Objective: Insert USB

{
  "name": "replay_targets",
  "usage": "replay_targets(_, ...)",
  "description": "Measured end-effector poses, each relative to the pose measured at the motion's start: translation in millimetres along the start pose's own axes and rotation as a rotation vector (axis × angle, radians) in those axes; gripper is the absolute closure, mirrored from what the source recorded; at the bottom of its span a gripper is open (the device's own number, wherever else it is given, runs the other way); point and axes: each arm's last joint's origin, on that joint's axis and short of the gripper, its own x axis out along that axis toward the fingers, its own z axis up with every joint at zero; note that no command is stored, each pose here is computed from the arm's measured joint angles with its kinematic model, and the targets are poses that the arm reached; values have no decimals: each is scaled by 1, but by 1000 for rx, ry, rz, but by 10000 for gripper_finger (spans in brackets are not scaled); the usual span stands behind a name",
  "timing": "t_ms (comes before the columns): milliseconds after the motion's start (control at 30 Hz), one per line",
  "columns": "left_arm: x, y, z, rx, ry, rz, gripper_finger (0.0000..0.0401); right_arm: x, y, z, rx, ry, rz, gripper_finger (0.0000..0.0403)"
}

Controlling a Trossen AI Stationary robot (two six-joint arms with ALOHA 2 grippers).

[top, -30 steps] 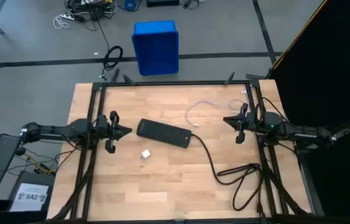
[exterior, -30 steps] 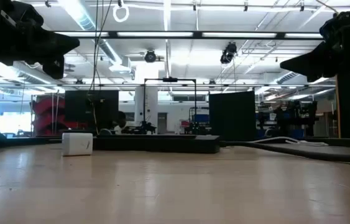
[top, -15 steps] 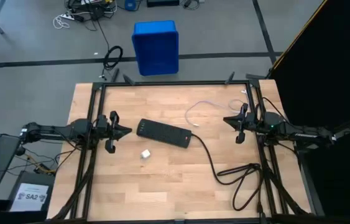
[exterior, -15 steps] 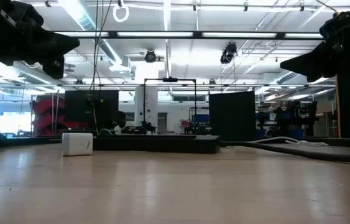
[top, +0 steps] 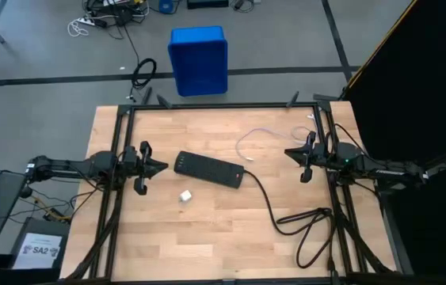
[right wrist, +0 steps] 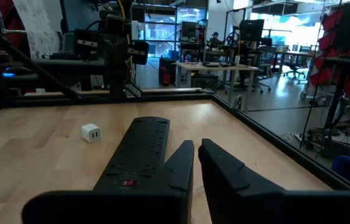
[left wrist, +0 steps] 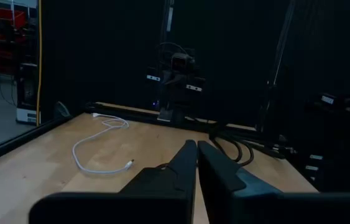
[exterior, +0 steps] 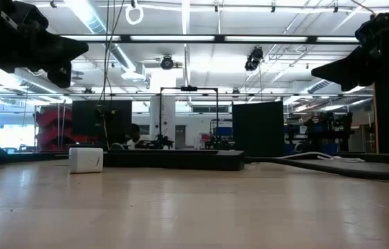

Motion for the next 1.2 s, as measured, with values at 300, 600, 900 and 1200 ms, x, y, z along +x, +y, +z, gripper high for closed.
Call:
replay_targets(300, 0, 0, 0, 0, 1, 0, 400, 0, 0, 0, 0, 0, 0, 402)
replay_targets(600, 0, 0, 0, 0, 0, 0, 400, 0, 0, 0, 0, 0, 0, 395)
replay_targets(900, 0, 0, 0, 0, 0, 0, 400, 0, 0, 0, 0, 0, 0, 401)
replay_targets(1200, 0, 0, 0, 0, 0, 0, 400, 0, 0, 0, 0, 0, 0, 396)
